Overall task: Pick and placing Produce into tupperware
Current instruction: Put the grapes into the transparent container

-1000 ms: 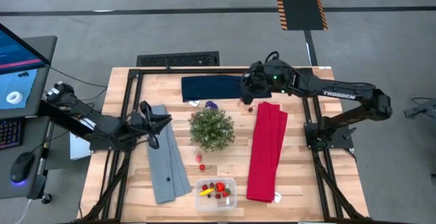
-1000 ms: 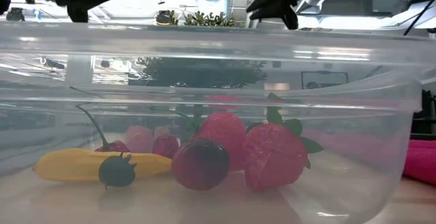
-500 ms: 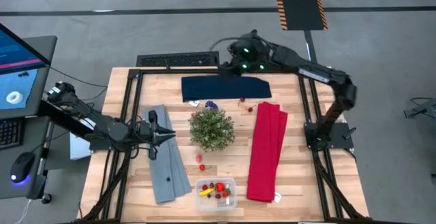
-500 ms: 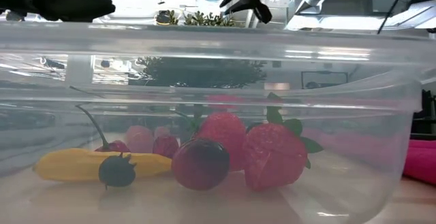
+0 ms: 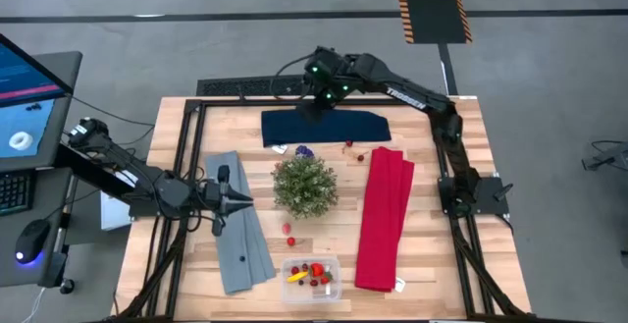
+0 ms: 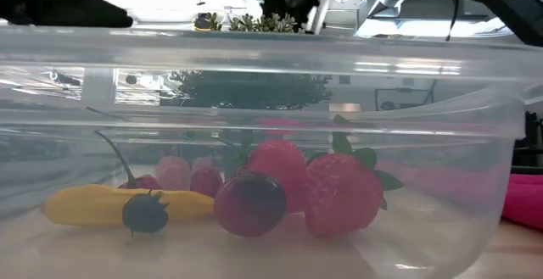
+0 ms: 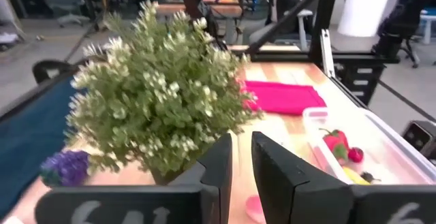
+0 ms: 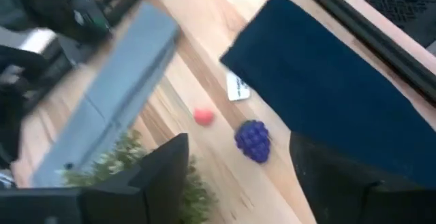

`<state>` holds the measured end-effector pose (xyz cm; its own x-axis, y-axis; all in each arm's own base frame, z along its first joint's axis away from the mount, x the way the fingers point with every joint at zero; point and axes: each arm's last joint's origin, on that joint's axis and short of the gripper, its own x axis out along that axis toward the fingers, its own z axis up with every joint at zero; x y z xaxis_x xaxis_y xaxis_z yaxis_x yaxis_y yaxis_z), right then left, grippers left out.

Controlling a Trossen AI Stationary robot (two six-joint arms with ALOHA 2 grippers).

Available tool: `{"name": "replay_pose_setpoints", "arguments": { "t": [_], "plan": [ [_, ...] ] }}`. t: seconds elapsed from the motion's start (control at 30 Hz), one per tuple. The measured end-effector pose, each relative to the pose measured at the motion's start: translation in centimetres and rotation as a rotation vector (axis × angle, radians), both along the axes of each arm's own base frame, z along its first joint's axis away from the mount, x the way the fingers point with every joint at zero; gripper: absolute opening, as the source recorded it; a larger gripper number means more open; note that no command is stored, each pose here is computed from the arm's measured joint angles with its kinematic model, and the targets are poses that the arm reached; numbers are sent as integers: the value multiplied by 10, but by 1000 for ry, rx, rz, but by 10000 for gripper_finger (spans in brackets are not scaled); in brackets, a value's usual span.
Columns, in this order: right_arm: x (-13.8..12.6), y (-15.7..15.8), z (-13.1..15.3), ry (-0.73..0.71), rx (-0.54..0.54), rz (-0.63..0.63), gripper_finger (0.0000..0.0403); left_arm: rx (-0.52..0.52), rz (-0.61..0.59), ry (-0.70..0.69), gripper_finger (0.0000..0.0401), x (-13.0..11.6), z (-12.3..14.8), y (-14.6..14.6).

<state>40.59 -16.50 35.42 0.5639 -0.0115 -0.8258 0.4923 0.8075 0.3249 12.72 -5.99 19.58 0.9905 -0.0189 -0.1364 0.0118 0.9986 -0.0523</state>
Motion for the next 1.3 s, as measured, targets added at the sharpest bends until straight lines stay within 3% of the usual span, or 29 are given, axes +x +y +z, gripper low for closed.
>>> {"name": "replay_pose_setpoints", "arguments": {
  "t": [0.23, 0.43, 0.9, 1.3],
  "plan": [
    [12, -2, -33, 124, 11, 65, 312, -32, -13, 34, 48, -1, -3, 0],
    [28, 7, -66, 219, -39, 227, 311, -26, -13, 46, 48, -1, -5, 0],
    [32, 8, -73, 221, -133, 389, 311, -101, -5, 50, 48, -1, -5, 0],
    [49, 6, -111, 263, -106, 433, 311, -109, -23, 66, 48, -1, -7, -1]
  ]
}}
